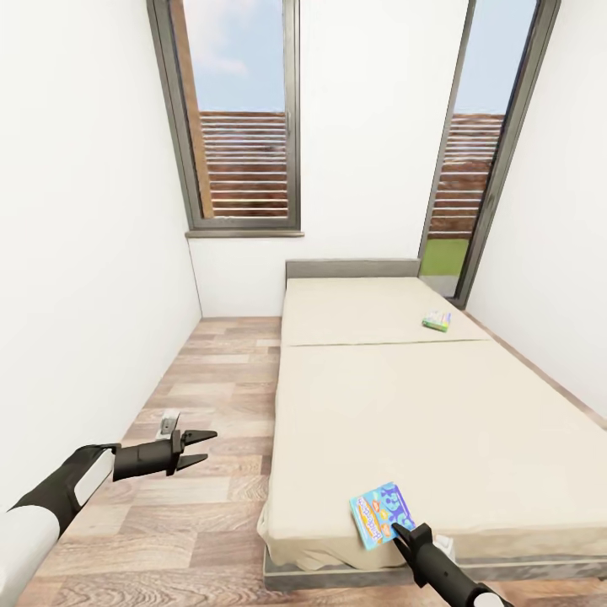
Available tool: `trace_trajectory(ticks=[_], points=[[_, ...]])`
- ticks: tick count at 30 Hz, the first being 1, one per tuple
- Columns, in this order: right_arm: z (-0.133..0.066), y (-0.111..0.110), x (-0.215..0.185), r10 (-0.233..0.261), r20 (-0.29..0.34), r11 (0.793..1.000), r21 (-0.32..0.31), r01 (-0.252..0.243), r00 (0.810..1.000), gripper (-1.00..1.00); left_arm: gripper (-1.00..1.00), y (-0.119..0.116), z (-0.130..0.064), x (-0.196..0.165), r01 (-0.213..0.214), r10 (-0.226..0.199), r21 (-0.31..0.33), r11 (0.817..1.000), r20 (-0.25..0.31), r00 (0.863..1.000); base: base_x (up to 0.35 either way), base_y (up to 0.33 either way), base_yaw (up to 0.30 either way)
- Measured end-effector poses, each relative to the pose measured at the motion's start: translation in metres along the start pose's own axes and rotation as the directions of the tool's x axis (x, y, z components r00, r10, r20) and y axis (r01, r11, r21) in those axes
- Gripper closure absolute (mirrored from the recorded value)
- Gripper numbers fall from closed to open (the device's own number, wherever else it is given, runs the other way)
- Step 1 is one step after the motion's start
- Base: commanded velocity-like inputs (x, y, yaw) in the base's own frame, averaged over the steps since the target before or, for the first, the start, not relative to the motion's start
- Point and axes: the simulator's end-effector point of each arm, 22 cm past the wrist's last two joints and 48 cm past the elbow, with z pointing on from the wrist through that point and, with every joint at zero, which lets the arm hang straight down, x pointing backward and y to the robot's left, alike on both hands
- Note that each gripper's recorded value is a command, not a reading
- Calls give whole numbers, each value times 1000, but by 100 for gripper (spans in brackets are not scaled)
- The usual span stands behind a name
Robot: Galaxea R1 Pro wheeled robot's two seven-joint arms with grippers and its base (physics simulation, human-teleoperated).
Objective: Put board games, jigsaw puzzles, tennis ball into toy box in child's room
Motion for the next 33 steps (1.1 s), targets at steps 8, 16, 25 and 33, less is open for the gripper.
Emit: trace_trajectory(ticks=[8,16,25,33], points=[[-5,15,0,0,0,1000,0,0,1000,100,-100,-14,-3,-6,1,-1,-1,1000,-2,1000,0,0,0],[-10,31,2,0,-6,1000,-1,0,1000,100,-100,-27,-7,-10,1,-1,-4,1000,-4,1000,0,0,0],[-15,53,0,-20,-7,1000,-10,20,1000,100,-100,-43,-12,-17,2,-2,-5,1000,-5,1000,0,0,0],[-15,93,-3,-112,-34,993,-45,110,993,100,-100,-56,-16,-22,2,-2,-4,1000,-5,1000,0,0,0]])
